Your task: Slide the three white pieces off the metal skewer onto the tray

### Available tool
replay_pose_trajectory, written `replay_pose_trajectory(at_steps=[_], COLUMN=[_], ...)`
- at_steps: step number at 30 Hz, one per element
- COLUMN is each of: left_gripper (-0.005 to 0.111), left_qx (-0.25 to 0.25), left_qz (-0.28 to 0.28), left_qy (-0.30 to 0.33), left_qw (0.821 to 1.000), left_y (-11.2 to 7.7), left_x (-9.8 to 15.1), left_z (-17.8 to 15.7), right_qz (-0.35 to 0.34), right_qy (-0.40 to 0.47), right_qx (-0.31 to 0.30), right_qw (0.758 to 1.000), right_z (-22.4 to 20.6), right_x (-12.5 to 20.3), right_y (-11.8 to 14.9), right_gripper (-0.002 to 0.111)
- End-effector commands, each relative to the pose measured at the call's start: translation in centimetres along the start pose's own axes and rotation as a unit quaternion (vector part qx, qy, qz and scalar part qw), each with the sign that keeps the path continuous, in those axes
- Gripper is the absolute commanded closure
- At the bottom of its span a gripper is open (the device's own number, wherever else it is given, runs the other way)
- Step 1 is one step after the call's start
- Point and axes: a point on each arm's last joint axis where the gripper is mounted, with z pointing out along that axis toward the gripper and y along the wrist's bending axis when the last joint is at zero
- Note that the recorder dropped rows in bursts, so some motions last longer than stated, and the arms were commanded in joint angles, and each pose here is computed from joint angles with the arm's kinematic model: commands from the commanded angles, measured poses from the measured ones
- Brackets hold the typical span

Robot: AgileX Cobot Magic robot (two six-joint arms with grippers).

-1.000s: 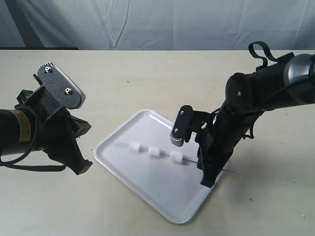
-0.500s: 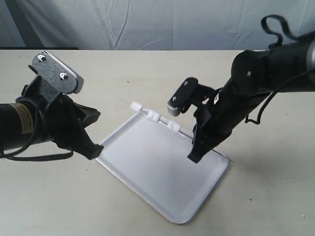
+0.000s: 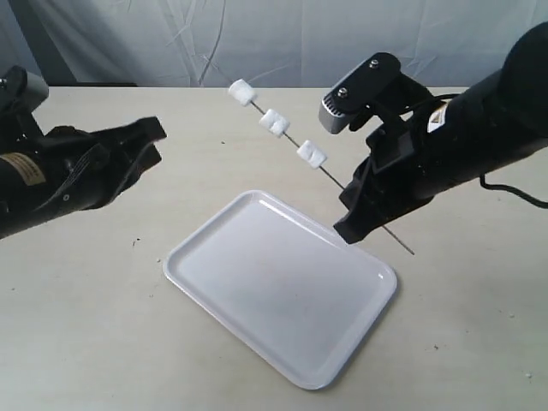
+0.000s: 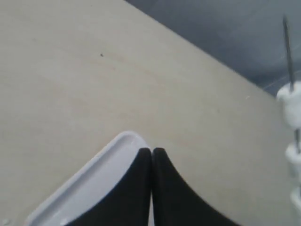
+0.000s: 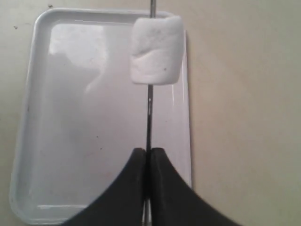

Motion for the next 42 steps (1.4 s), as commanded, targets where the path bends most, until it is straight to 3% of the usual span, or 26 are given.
replay_pose_trajectory(at_steps=[1, 2, 4, 6, 10, 18, 27, 36, 42], left_gripper=[0.106, 0.106, 0.106, 0.106, 0.106, 0.104, 0.075, 0.074, 0.074], left_qx=[0.195, 0.223, 0.229, 0.235, 0.296, 0.313, 0.314, 0.309, 0.308], left_qz=[-0.011, 0.020, 0.071, 0.056, -0.004, -0.090, -0.117, -0.106, -0.089], left_qy=[0.026, 0.099, 0.195, 0.226, 0.196, 0.122, 0.084, 0.047, 0.028], left_qw=[0.980, 0.970, 0.951, 0.944, 0.935, 0.938, 0.938, 0.944, 0.947], left_y=[-3.3, -3.9, -3.8, -3.7, -4.3, -4.7, -4.9, -4.7, -4.7], left_x=[-0.1, 0.6, 2.0, 2.7, 2.4, 0.7, -0.2, -0.8, -1.0], left_z=[0.2, 0.9, 2.0, 3.2, 4.1, 4.5, 4.7, 4.8, 4.9], right_qz=[0.014, 0.008, 0.010, 0.010, 0.017, 0.023, 0.043, 0.063, 0.069], right_qy=[-0.006, -0.013, -0.022, -0.018, -0.020, -0.037, -0.041, -0.033, -0.027], right_qx=[0.041, 0.050, 0.053, 0.050, 0.050, 0.065, 0.056, 0.030, -0.018], right_qw=[0.999, 0.999, 0.998, 0.999, 0.998, 0.997, 0.997, 0.997, 0.997], right_z=[-1.8, -2.5, -3.4, -3.9, -4.2, -4.2, -4.2, -4.1, -4.1], right_x=[1.0, 1.0, 1.0, 1.1, 1.2, 0.9, 0.8, 0.9, 1.0], right_y=[-0.1, -0.1, 0.0, 0.2, 0.3, 0.0, 0.2, 0.8, 1.7], right_gripper=[0.109, 0.109, 0.109, 0.109, 0.109, 0.109, 0.109, 0.109, 0.109])
